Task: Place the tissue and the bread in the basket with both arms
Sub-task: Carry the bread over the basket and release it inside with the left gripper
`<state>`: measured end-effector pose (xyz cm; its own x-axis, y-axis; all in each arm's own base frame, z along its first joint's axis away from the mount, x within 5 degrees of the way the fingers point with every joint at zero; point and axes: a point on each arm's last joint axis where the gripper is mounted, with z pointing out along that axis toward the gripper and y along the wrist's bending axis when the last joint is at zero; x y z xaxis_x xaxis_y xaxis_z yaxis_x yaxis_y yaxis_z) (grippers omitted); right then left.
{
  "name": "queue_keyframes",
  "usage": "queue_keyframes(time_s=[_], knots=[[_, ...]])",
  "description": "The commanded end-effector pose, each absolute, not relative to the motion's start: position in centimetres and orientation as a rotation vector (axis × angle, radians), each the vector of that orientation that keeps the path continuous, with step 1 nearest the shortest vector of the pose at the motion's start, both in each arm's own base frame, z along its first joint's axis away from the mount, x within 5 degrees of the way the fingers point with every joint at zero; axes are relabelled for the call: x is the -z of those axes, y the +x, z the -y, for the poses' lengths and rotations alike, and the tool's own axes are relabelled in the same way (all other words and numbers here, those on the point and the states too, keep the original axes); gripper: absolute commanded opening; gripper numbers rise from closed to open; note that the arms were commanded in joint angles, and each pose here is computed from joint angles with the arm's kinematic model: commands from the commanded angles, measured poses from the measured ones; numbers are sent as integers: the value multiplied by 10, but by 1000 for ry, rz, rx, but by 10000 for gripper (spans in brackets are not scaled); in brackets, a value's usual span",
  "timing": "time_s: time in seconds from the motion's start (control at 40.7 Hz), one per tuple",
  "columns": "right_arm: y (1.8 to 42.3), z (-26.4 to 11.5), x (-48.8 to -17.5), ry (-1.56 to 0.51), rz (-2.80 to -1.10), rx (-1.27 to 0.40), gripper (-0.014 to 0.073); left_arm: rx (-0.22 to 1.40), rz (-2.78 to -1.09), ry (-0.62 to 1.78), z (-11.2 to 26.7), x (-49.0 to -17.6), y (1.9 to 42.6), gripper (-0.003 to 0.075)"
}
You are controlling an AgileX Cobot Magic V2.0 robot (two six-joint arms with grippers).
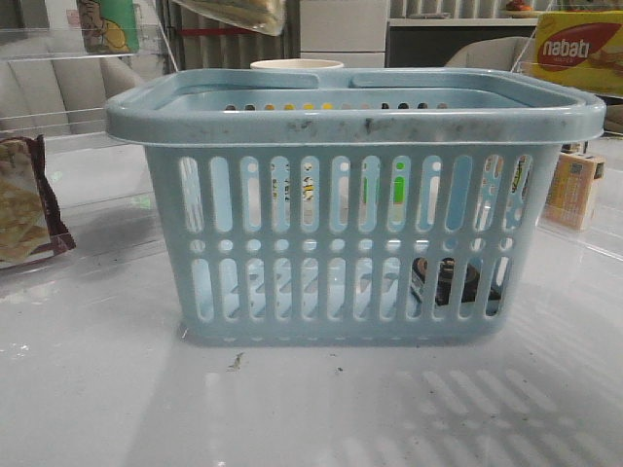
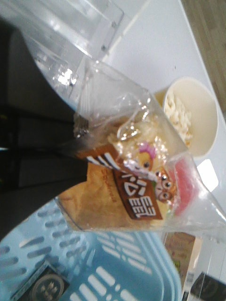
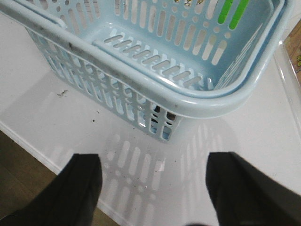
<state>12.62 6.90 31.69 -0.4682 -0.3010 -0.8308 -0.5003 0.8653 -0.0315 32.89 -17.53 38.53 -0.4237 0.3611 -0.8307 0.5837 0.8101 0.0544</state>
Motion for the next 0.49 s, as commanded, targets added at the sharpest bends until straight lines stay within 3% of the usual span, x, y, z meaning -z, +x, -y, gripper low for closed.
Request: queue_keyframes(time_s=[0.0,0.27,0.467], knots=[[129,-69,-332,-558,-1996,-269,561,346,-1903,714,188,-419,309,90],[129,-69,-332,-558,-1996,-269,561,381,-1922,793,206,-415,296,115],[129,-69,-332,-558,-1996,-269,561,378,-1966,813,206,-404,295,366]])
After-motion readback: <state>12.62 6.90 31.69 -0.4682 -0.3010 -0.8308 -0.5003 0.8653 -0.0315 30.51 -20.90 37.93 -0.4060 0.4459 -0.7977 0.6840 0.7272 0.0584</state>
